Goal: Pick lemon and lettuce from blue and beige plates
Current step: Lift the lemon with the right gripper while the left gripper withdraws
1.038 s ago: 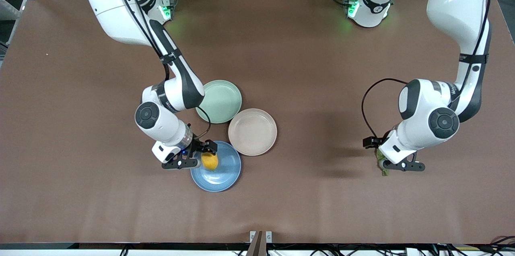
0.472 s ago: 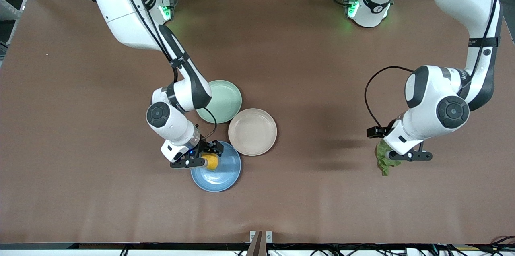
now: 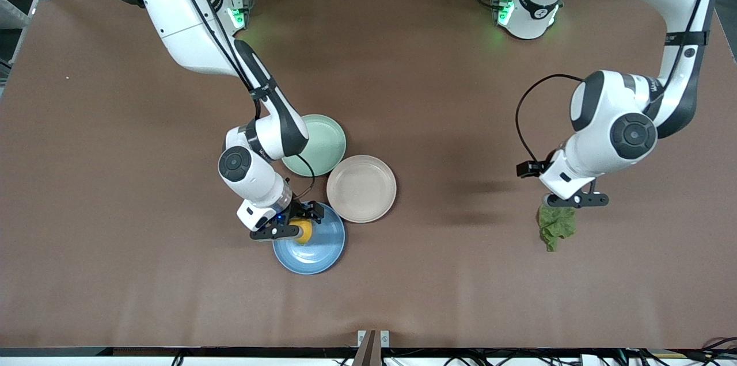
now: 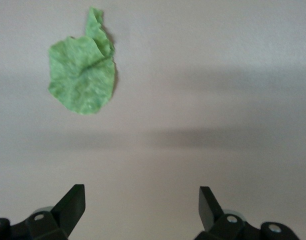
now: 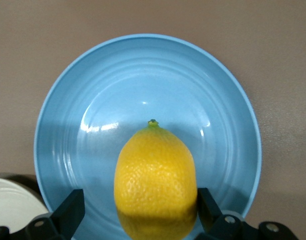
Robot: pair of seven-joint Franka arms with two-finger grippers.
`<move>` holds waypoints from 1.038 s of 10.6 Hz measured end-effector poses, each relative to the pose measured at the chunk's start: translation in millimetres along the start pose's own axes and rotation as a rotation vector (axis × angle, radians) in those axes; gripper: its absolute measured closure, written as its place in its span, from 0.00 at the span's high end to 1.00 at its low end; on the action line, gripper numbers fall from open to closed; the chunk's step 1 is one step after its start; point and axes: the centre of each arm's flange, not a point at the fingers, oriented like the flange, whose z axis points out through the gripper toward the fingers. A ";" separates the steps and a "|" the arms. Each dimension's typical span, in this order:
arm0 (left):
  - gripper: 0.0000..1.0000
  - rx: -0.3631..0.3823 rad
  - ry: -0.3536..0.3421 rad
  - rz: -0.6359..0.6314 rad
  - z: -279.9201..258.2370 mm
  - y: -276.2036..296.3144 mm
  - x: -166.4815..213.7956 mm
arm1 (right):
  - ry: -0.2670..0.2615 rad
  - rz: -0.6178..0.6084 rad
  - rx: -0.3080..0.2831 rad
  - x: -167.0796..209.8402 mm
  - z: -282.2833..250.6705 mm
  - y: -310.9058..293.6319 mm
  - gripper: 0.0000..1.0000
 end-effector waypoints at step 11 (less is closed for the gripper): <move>1.00 0.035 -0.047 -0.040 -71.5 -41.0 -58.9 | -0.088 0.007 -0.014 21.2 -20.8 2.4 0.66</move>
